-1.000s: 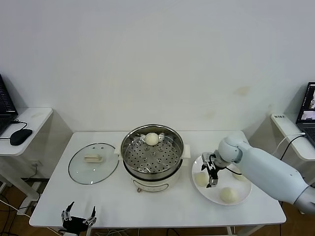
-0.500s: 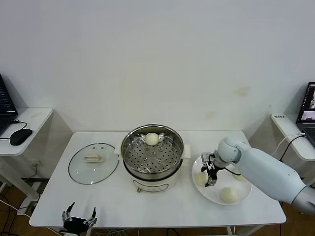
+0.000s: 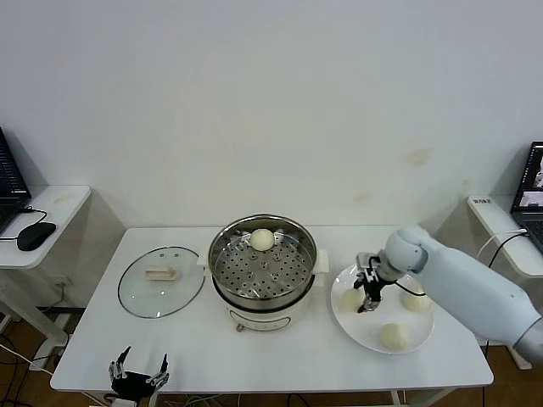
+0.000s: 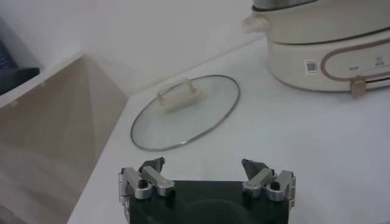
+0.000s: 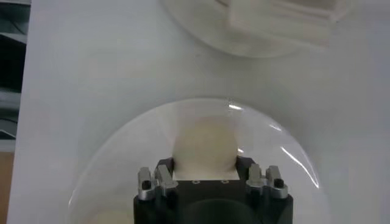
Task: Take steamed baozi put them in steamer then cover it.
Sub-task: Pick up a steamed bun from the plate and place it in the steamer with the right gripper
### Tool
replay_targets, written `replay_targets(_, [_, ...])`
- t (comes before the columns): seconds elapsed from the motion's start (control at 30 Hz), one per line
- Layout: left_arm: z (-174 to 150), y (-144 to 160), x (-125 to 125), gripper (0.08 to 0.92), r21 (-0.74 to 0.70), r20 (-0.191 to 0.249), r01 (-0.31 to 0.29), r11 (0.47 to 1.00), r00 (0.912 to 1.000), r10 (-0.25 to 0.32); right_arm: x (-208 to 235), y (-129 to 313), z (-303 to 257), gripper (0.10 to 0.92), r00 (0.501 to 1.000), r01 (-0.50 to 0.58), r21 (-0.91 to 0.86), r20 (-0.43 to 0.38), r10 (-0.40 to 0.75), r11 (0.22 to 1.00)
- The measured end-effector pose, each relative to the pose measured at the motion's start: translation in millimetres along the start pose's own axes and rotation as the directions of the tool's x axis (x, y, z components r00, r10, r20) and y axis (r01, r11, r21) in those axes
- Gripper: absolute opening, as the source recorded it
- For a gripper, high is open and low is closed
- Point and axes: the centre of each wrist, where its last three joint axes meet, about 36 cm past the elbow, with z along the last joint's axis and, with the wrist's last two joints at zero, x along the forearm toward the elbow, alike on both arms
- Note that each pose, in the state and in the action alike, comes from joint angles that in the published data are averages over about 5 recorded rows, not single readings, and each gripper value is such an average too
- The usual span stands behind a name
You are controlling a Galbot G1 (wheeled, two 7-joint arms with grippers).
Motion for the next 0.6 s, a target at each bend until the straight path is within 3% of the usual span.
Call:
replay_targets(0.3, [-7,4,-5,0.823,0.003,0.025,0.005,1.000,0.9997,-0.005,91,-25,-8,0.619,0.999,-0.040,0.007,0.016,0.040,0.999])
replay_targets(0.6, [-13,8,-4,0.823,0.008,0.045,0.016,1.000,0.9989,-0.016,175,-57,-68,0.619,0.994,-0.085,0.065,0.076,0.080,0.994])
